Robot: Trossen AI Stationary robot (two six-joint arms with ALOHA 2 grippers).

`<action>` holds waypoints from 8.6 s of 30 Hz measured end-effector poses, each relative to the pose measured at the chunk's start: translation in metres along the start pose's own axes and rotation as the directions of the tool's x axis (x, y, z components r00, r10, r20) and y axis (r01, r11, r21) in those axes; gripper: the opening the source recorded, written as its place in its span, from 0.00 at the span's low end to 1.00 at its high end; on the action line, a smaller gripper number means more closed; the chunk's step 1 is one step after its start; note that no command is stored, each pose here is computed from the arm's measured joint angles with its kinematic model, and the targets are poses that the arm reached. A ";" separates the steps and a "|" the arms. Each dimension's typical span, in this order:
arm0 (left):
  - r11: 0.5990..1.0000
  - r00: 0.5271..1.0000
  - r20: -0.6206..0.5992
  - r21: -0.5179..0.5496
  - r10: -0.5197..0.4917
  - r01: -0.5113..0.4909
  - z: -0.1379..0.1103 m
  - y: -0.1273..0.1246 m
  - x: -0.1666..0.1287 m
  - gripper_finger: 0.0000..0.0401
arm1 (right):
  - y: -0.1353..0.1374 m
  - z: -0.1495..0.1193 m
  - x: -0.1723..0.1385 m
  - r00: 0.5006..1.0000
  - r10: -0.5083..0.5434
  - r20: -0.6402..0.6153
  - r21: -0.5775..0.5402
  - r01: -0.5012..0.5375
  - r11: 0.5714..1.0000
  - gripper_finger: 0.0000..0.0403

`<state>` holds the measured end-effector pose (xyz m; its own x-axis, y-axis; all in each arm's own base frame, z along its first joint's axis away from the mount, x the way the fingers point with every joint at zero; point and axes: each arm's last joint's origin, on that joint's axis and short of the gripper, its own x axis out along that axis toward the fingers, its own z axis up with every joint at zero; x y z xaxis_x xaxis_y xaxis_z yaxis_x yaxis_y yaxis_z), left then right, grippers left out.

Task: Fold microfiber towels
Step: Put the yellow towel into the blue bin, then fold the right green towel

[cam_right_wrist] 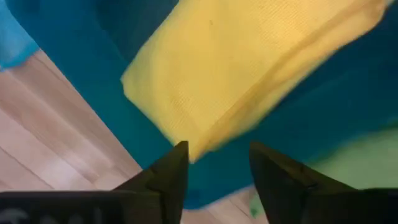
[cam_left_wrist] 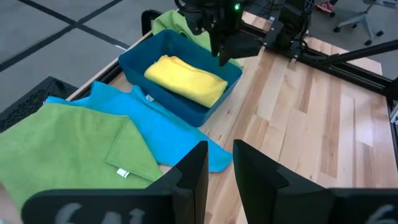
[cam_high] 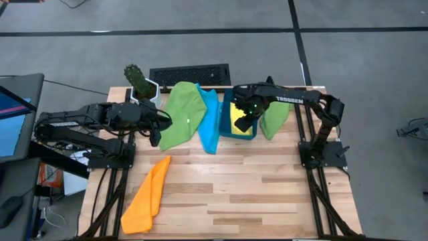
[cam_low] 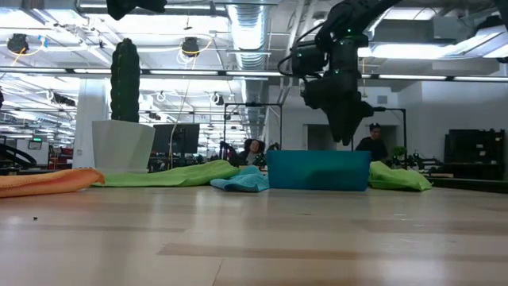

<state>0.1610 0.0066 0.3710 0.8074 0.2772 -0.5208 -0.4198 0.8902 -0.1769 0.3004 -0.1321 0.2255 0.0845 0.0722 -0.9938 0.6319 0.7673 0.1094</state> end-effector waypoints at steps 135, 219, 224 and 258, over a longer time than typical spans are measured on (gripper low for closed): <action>0.738 0.800 -0.109 0.328 -0.590 0.589 -0.044 -0.138 0.203 0.39 | 0.149 -0.274 -0.079 0.816 0.535 0.219 0.169 -0.571 0.803 0.02; 0.507 0.772 -0.136 0.681 -0.621 0.528 -0.022 -0.161 0.229 0.40 | 0.179 -0.194 -0.071 0.654 0.700 0.287 -0.223 -0.665 0.713 0.02; 0.502 0.755 -0.086 0.698 -0.649 0.511 -0.017 -0.166 0.227 0.40 | 0.181 -0.194 -0.072 0.637 0.712 0.294 -0.230 -0.676 0.700 0.02; 0.758 0.900 -0.008 0.536 -0.437 0.373 -0.002 -0.148 0.212 0.00 | 0.154 -0.207 -0.061 0.832 0.507 0.223 -0.110 -0.496 0.861 0.19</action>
<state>0.3937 -0.0675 0.2849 0.9064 -0.1422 -0.3978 0.2047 0.9715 0.1193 0.2335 0.1134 0.2987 0.5629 0.3072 -0.7673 0.4176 0.6954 0.5849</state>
